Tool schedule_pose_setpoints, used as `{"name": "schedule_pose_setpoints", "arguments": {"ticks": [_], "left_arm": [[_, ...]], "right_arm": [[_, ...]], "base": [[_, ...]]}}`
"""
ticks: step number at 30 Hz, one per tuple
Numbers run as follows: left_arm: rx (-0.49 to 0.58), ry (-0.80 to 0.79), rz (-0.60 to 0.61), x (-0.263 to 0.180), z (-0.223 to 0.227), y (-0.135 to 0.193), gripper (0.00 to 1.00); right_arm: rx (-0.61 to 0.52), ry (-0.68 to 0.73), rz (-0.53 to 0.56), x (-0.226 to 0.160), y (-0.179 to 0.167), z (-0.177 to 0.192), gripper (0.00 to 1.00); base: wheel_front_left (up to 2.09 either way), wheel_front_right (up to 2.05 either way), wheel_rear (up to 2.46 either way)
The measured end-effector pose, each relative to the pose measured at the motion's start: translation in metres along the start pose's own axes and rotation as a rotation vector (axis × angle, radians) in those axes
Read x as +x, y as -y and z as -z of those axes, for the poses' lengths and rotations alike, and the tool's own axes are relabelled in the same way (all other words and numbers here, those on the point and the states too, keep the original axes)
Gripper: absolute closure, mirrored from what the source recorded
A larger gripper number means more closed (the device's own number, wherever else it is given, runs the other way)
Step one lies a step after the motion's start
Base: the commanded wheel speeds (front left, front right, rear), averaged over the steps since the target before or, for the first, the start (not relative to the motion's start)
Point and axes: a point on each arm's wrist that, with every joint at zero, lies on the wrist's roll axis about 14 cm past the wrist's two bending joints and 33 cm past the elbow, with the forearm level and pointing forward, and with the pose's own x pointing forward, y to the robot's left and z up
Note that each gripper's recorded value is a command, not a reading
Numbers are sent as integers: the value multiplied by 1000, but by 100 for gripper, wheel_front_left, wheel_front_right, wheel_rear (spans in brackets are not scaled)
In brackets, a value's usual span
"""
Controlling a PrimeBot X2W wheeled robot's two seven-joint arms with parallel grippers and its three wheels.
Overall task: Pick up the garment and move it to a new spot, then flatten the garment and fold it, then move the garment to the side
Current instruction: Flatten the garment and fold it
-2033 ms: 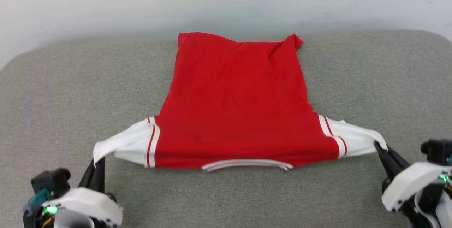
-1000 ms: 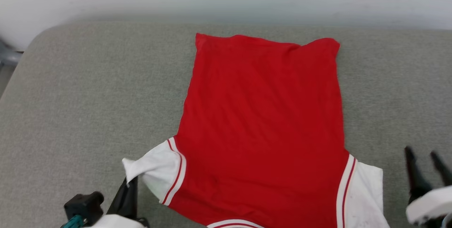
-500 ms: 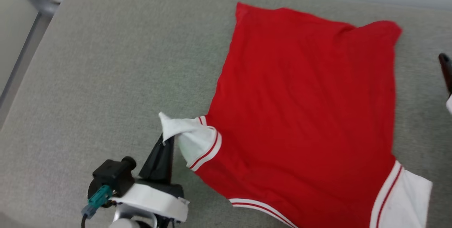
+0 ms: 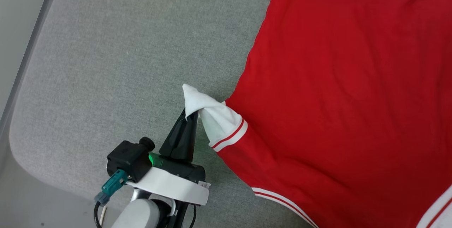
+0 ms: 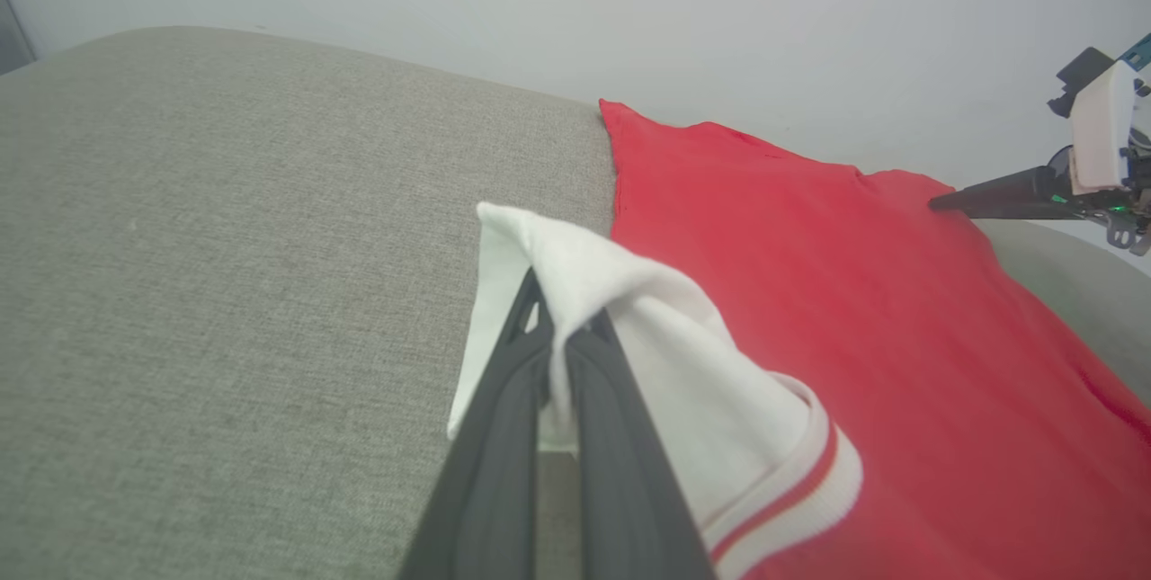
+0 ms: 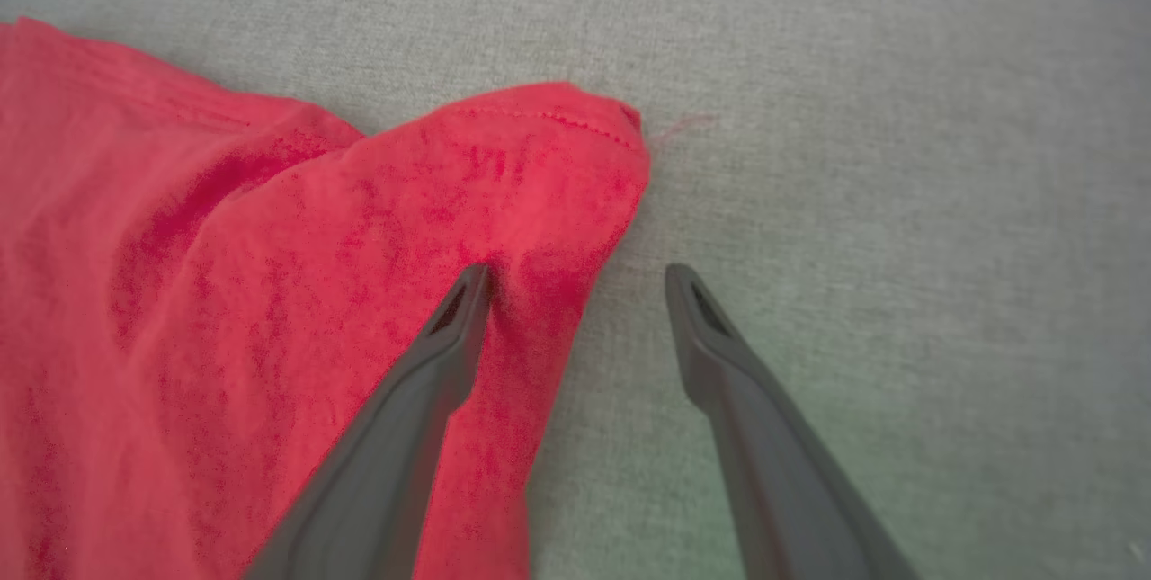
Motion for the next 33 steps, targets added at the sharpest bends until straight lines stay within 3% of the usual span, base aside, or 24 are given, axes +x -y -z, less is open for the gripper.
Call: {"name": "schedule_pose_setpoints", "arguments": {"ticks": [7, 8, 9, 10, 16, 22, 28, 33], "left_arm": [[-19, -29, -30, 4, 14, -6, 100], [-20, -30, -33, 4, 14, -7, 100], [-21, -31, -34, 5, 15, -7, 100], [-25, -31, -36, 4, 15, -8, 100], [-28, -36, -50, 0, 16, -12, 100], [-49, -45, -73, -12, 13, -18, 100], [-39, -37, -63, -17, 0, -20, 100], [-27, -46, -54, -24, -4, -20, 100]], "right_arm": [[-3, -200, -9, 30, -4, 42, 0], [2, -221, -9, 29, -4, 44, 47], [6, -240, -8, 29, -3, 46, 58], [24, -261, -7, 25, -1, 48, 100], [10, -195, -3, 7, -1, 26, 100], [-84, -59, 17, -40, 4, -12, 100], [-102, -4, 47, -96, 26, 5, 100], [-72, -1, 86, -141, 47, 50, 100]], "base": [[0, 0, 0], [0, 0, 0], [0, 0, 0], [0, 0, 0], [0, 0, 0], [0, 0, 0], [0, 0, 0], [0, 0, 0]]}}
